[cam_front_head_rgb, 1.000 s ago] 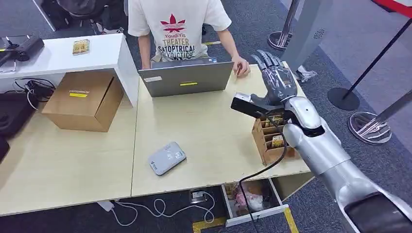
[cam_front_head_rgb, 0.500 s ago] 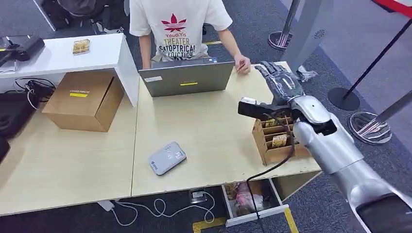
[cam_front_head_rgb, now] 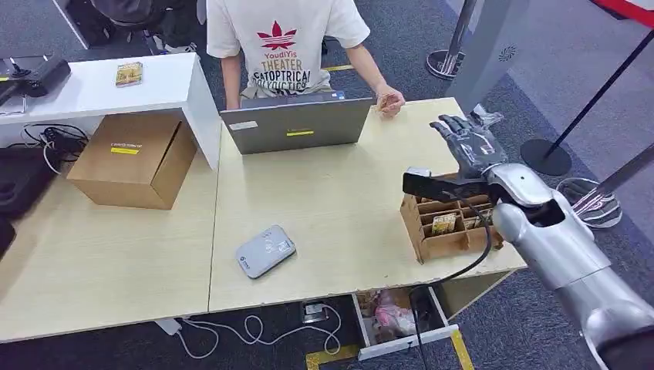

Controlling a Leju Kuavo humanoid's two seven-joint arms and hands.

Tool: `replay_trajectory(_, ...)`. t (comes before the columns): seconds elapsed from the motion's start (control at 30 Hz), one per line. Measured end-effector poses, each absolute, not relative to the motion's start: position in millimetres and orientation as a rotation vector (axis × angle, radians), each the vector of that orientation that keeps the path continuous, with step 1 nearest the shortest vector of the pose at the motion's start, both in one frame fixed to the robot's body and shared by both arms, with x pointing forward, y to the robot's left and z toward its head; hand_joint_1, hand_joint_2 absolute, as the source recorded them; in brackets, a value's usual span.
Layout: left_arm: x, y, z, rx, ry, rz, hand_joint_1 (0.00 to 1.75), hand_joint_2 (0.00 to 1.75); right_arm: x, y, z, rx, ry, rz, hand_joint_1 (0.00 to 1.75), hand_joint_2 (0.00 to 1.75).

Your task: Pass the card to the sensor for recognition and then transmit it.

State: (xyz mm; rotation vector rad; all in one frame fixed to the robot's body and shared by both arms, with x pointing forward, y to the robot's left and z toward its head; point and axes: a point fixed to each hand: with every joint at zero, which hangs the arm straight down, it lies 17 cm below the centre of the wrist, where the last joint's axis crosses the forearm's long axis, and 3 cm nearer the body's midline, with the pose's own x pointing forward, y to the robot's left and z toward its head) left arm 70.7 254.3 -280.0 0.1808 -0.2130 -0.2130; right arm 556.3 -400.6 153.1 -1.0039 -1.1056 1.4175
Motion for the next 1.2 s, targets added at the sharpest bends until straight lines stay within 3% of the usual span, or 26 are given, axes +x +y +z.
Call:
replay_trajectory(0.6, 75.0, 252.4, -279.4, 0.174, -0.229, -0.253, 0.0, 0.0, 515.9, -429.3, 124.0, -0.991, -1.053, 1.388, 0.05, 1.75)
replay_trajectory(1.2, 77.5, 250.9, -279.0, 0.17, -0.234, -0.276, 0.0, 0.0, 499.1, -409.9, 98.5, -0.839, -1.065, 1.433, 0.09, 1.75)
